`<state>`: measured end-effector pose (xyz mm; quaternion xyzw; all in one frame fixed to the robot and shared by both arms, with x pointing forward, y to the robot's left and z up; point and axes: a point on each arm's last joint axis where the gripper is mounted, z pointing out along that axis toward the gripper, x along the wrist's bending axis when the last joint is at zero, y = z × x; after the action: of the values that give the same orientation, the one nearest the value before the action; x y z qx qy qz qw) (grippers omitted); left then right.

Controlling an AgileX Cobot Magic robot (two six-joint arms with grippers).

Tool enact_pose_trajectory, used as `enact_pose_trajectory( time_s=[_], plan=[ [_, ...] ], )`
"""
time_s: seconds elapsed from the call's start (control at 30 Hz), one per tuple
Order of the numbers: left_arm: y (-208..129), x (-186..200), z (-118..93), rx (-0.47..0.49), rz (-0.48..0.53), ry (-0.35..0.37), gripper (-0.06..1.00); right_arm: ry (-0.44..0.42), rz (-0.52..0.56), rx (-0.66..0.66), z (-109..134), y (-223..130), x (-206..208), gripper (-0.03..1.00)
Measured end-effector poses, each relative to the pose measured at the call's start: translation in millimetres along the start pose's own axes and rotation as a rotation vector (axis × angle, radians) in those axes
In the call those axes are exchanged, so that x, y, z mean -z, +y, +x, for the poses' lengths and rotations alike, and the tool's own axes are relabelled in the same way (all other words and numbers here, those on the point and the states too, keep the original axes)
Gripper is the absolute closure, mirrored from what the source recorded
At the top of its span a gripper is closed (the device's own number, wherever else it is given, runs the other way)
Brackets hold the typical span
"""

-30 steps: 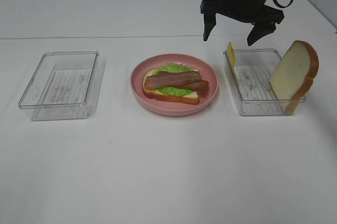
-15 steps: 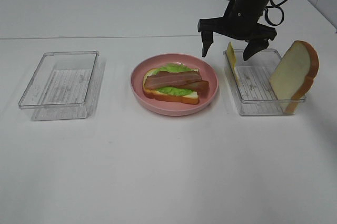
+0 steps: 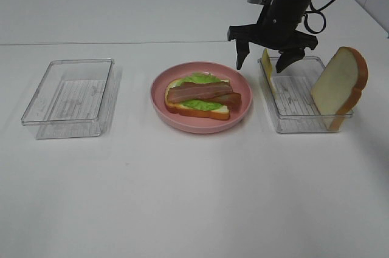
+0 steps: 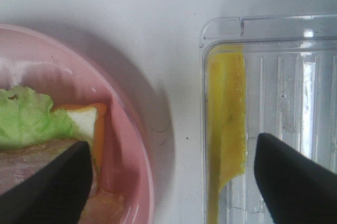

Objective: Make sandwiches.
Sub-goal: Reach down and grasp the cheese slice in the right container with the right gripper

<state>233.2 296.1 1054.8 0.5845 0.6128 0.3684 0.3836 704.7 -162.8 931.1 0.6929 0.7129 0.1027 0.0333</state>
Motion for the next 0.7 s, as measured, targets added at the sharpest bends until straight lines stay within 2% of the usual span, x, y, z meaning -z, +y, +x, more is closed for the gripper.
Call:
enact_pose_trajectory(
  time_s=[0.03,0.1,0.17,0.47,0.57,0.63,0.7],
  plan=[
    [0.0,0.0,0.0,0.0,0.0,0.0,-0.03,0.0,0.0,0.0,0.0,0.0,0.0,0.25],
    [0.0,0.0,0.0,0.0,0.0,0.0,-0.03,0.0,0.0,0.0,0.0,0.0,0.0,0.28],
    [0.0,0.0,0.0,0.0,0.0,0.0,-0.03,0.0,0.0,-0.009,0.0,0.0,0.0,0.41],
    [0.0,0.0,0.0,0.0,0.0,0.0,-0.03,-0.015,0.0,-0.009,-1.4,-0.1,0.0,0.58],
    [0.0,0.0,0.0,0.0,0.0,0.0,-0.03,-0.022,0.001,-0.005,-2.0,-0.1,0.0,0.6],
    [0.0,0.0,0.0,0.0,0.0,0.0,-0.03,-0.047,0.004,0.008,-4.3,-0.4,0.0,0.7],
    [0.0,0.0,0.0,0.0,0.0,0.0,-0.03,-0.055,0.005,0.012,-5.0,-0.5,0.1,0.72]
  ],
)
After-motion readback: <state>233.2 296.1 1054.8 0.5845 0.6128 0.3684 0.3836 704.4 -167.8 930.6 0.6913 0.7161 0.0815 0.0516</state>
